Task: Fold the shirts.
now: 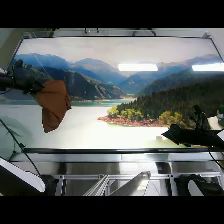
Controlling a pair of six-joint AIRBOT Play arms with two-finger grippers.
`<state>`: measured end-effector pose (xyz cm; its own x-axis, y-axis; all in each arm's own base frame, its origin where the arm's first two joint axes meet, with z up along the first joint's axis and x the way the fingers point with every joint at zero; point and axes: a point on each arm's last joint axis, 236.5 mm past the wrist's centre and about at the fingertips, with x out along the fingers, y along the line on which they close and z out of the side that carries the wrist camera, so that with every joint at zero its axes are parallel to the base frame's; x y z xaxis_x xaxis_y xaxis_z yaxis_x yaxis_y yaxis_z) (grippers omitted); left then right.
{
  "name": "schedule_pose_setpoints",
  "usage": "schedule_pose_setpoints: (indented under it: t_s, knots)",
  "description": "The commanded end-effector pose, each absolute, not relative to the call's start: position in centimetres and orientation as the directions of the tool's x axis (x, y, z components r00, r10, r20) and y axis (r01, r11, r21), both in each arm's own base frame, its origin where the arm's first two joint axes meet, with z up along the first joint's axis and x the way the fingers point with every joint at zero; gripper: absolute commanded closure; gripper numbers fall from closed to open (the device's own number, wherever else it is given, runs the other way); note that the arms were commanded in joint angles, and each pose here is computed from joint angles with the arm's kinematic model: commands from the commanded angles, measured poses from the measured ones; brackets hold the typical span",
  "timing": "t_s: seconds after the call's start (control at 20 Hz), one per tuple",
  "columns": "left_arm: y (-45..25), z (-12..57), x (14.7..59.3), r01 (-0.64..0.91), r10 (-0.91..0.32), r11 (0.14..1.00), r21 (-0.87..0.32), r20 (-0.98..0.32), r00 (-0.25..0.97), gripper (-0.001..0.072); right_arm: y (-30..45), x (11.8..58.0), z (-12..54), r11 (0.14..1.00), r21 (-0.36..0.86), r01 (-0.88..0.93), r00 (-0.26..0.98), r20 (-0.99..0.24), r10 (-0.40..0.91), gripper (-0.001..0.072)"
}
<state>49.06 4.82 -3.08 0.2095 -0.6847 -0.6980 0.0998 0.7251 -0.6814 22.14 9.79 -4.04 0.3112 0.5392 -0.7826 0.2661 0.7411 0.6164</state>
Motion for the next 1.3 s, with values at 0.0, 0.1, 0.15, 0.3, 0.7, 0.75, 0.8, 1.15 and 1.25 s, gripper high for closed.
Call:
schedule_pose_setpoints:
  t_s: [0.0,0.1,0.15,0.3,0.7,0.75,0.8,1.15,1.25]
  knots:
    - [-5.3,9.1,49.1,0.348,-0.882,0.471,-0.810,-0.445,0.158,0.0696,9.8,22.2,-4.1,0.742,0.616,0.266,0.312,-0.783,0.538,0.0693]
    - [-11.1,15.9,47.8,0.496,-0.918,0.389,-0.776,-0.368,0.145,0.0695,9.8,22.2,-4.0,0.745,0.615,0.258,0.313,-0.783,0.538,0.0693]
    - [-14.0,18.6,46.7,0.562,-0.928,0.360,-0.744,-0.348,0.133,0.0695,9.8,22.2,-4.0,0.758,0.612,0.226,0.313,-0.783,0.538,0.0693]
    - [-21.9,23.8,43.1,0.700,-0.929,0.321,-0.638,-0.355,0.103,0.0693,9.8,22.2,-4.0,0.781,0.603,0.164,0.314,-0.782,0.538,0.0693]
    - [-28.4,16.0,38.7,0.723,-0.677,0.532,-0.441,-0.734,0.051,0.0688,9.7,22.2,-4.0,0.808,0.584,0.072,0.314,-0.782,0.538,0.0685]
    - [-28.0,14.8,38.7,0.705,-0.637,0.567,-0.425,-0.769,0.049,0.0663,9.7,22.2,-4.0,0.809,0.584,0.070,0.314,-0.782,0.538,0.0681]
    - [-27.4,13.6,38.4,0.699,-0.605,0.583,-0.413,-0.796,0.035,0.0403,9.7,22.2,-4.0,0.809,0.584,0.070,0.315,-0.782,0.538,0.0569]
    - [-18.0,8.6,38.8,0.449,-0.372,0.827,-0.338,-0.928,-0.012,-0.0012,12.2,24.2,-1.4,0.728,0.685,-0.031,0.373,-0.668,0.645,0.0113]
    - [-16.1,6.2,36.4,0.360,-0.370,0.851,-0.382,-0.923,-0.104,-0.0012,13.8,25.4,-0.6,0.649,0.760,-0.049,0.382,-0.586,0.715,0.0114]
